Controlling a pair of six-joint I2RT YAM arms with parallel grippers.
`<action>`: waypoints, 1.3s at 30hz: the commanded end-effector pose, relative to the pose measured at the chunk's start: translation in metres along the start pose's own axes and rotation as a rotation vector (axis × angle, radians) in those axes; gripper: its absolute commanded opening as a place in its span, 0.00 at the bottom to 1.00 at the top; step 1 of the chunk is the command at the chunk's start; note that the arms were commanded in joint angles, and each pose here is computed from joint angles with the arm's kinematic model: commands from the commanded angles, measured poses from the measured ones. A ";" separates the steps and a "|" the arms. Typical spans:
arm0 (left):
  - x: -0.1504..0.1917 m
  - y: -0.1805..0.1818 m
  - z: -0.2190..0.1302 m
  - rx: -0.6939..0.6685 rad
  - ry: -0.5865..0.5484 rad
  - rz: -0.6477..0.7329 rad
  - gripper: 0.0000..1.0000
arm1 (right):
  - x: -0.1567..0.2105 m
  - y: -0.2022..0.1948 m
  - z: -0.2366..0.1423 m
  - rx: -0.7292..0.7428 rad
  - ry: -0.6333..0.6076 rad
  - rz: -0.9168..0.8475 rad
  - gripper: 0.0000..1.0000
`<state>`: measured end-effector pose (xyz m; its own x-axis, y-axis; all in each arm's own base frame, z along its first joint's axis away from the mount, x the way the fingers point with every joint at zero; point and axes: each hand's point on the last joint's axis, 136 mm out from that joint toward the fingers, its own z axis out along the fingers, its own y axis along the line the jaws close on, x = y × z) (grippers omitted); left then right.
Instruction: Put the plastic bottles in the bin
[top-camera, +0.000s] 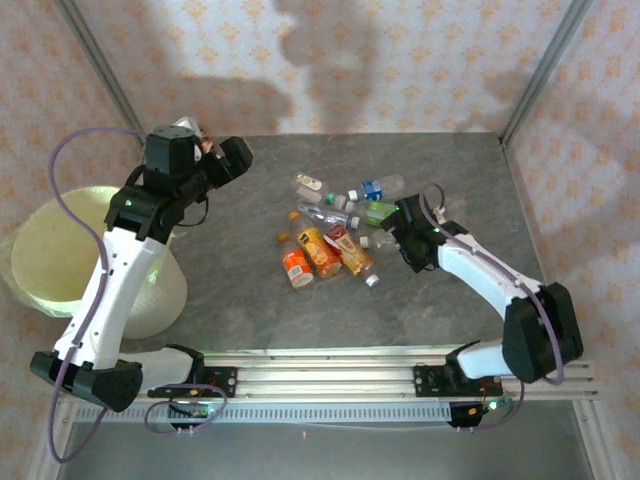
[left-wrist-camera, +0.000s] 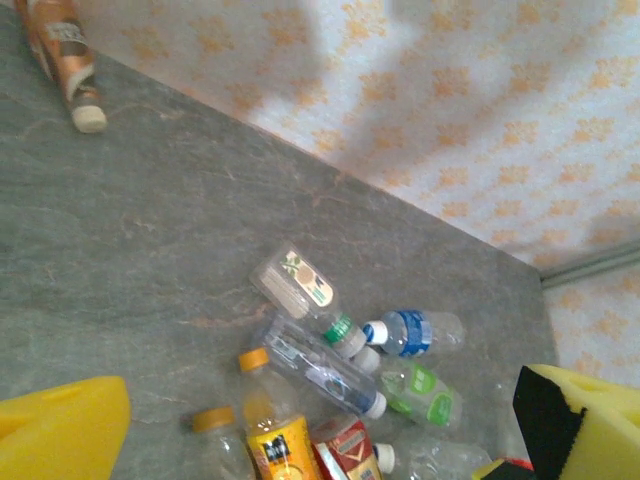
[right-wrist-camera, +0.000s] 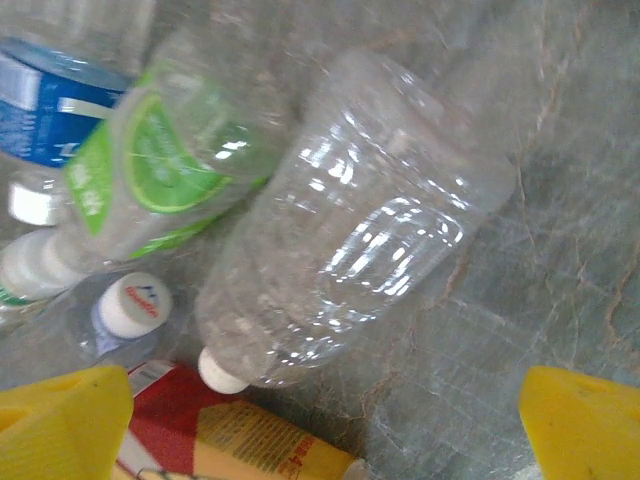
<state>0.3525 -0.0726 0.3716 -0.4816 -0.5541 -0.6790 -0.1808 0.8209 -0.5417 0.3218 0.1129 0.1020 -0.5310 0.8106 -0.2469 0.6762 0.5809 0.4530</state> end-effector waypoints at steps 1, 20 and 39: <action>-0.012 0.019 -0.003 -0.081 -0.106 -0.053 1.00 | 0.001 0.010 0.010 -0.002 0.017 0.185 1.00; 0.005 0.034 0.010 -0.131 -0.053 -0.012 1.00 | -0.036 -0.013 0.047 0.062 -0.117 0.376 0.90; 0.017 0.038 0.025 -0.130 -0.008 0.017 1.00 | -0.056 -0.001 0.062 -0.067 -0.195 0.285 0.62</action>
<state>0.3536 -0.0559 0.3304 -0.4788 -0.5579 -0.6779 -0.2893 0.8293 -0.4781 0.3679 0.0782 0.0370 -0.2323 0.9530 -0.1945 0.8125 0.3001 0.4998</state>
